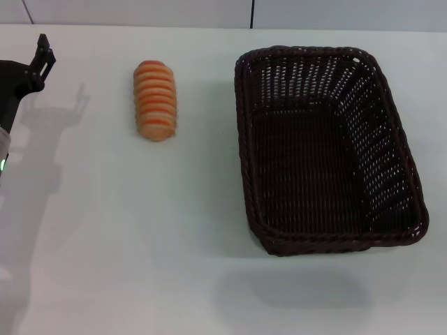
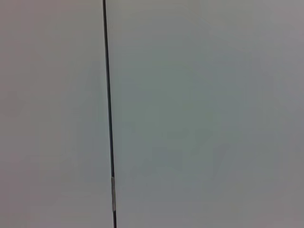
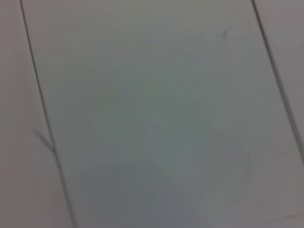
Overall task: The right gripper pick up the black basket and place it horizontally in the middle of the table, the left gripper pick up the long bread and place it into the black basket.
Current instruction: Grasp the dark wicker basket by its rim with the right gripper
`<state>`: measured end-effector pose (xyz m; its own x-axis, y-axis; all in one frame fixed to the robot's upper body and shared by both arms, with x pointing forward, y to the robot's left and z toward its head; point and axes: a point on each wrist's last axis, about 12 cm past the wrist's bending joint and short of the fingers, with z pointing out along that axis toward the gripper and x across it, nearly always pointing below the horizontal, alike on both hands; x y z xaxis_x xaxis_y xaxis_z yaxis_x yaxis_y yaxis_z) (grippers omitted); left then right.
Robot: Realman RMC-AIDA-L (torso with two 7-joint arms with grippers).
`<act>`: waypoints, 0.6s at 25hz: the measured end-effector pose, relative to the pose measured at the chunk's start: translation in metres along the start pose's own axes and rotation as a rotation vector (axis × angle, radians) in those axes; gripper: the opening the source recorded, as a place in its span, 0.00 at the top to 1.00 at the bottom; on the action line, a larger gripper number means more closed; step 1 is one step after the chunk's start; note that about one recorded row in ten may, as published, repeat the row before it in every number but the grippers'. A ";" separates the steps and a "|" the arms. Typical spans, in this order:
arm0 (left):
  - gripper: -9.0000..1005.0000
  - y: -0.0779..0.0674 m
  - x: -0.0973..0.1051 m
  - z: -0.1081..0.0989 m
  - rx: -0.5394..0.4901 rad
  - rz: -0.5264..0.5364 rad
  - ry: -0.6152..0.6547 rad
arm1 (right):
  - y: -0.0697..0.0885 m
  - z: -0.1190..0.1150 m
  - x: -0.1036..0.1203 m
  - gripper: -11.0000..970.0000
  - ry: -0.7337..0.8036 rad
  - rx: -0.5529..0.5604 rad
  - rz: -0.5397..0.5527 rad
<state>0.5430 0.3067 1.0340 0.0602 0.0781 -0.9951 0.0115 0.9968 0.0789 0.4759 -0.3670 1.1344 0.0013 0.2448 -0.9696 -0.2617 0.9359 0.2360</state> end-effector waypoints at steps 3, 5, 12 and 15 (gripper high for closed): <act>0.15 0.000 0.000 0.000 0.000 -0.001 0.000 | 0.007 0.011 -0.013 0.13 0.103 -0.048 0.071; 0.15 -0.001 -0.001 0.001 0.002 -0.002 -0.001 | 0.011 0.017 -0.008 0.13 0.205 -0.082 0.113; 0.15 -0.002 -0.002 0.004 0.006 -0.001 -0.002 | 0.017 0.036 0.018 0.13 0.518 -0.094 0.198; 0.15 -0.002 -0.002 0.004 0.007 -0.001 -0.001 | 0.021 0.043 0.025 0.13 0.569 -0.121 0.191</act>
<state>0.5469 0.3042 1.0356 0.0615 0.0774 -0.9951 0.0181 0.9967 0.0786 0.5122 -0.3301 1.1180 -0.5630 0.2005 -0.8018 -0.3142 0.8454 0.4320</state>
